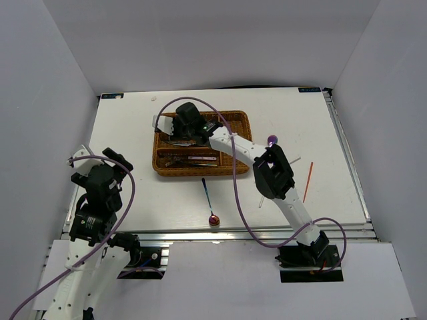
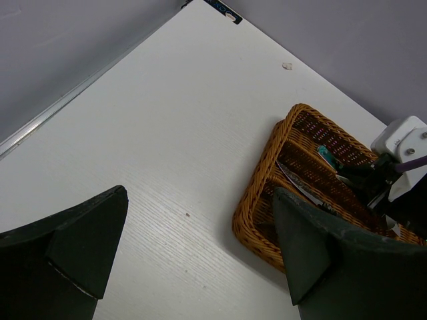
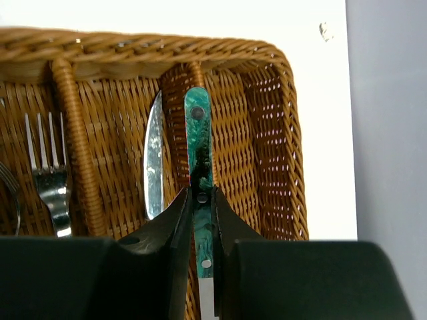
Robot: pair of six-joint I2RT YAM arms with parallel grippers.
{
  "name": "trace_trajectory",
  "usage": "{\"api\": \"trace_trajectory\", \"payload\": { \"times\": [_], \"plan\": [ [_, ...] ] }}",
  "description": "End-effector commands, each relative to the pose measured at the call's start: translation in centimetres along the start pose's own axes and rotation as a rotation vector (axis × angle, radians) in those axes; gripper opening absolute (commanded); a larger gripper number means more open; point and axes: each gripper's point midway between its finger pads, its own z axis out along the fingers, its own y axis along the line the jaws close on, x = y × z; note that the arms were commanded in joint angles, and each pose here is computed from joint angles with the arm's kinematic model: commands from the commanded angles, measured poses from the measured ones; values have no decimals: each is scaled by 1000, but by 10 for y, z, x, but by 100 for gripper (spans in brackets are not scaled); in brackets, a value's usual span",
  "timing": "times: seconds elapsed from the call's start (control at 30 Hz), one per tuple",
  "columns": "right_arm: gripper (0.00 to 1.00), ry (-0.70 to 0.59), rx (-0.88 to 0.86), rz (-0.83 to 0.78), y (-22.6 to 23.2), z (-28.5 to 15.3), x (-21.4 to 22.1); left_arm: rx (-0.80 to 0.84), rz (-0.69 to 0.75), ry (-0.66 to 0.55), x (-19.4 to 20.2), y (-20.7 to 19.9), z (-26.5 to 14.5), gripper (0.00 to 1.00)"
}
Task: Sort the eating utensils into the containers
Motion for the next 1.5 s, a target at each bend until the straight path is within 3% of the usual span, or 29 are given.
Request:
{"api": "trace_trajectory", "payload": {
  "times": [0.0,0.2,0.4,0.5,0.6,0.7,0.73,0.8,0.87,0.97,1.0,1.07,1.1,1.17,1.23,1.27,1.3,1.33,1.47],
  "plan": [
    [0,-99,25,40,-8,-3,-28,10,10,4,3,-1,0,98],
    [2,-136,7,71,-5,-9,-41,8,8,1,3,0,0,98],
    [21,-116,27,80,-6,-5,-38,9,6,-1,2,0,0,98],
    [25,-114,38,77,-9,-13,-44,8,9,3,3,0,1,98],
    [42,-116,84,92,-22,-25,-52,4,14,7,4,0,1,98],
    [45,-127,101,93,-28,-40,-64,-5,10,1,3,1,1,98],
    [57,-116,122,99,-31,-44,-66,-5,9,-1,2,2,1,98],
    [66,-112,172,113,-41,-61,-77,-12,10,-2,2,3,1,98],
    [89,-112,246,216,-58,-84,-86,-17,12,1,3,3,2,98],
    [89,-75,446,513,-84,-120,-77,-29,16,3,4,5,3,98],
    [89,-96,468,729,-77,-135,-75,-32,14,1,3,5,3,98],
    [89,-130,378,829,-58,-160,-84,-35,14,1,3,6,3,98],
    [89,-92,312,932,-26,-153,-68,-32,13,1,3,5,3,98],
    [89,-132,251,969,-11,-180,-74,-29,13,3,4,4,3,98],
    [89,-78,166,1003,34,-182,-47,-21,16,7,5,2,3,98],
    [89,-184,188,1001,25,-209,-61,-22,17,10,5,3,4,98],
    [89,-203,177,999,34,-217,-56,-22,18,10,6,3,4,98],
    [89,-145,190,1041,57,-214,-27,-22,18,10,6,3,4,98],
    [89,48,392,1176,73,-241,20,-12,17,13,6,1,3,98]
  ]
}}
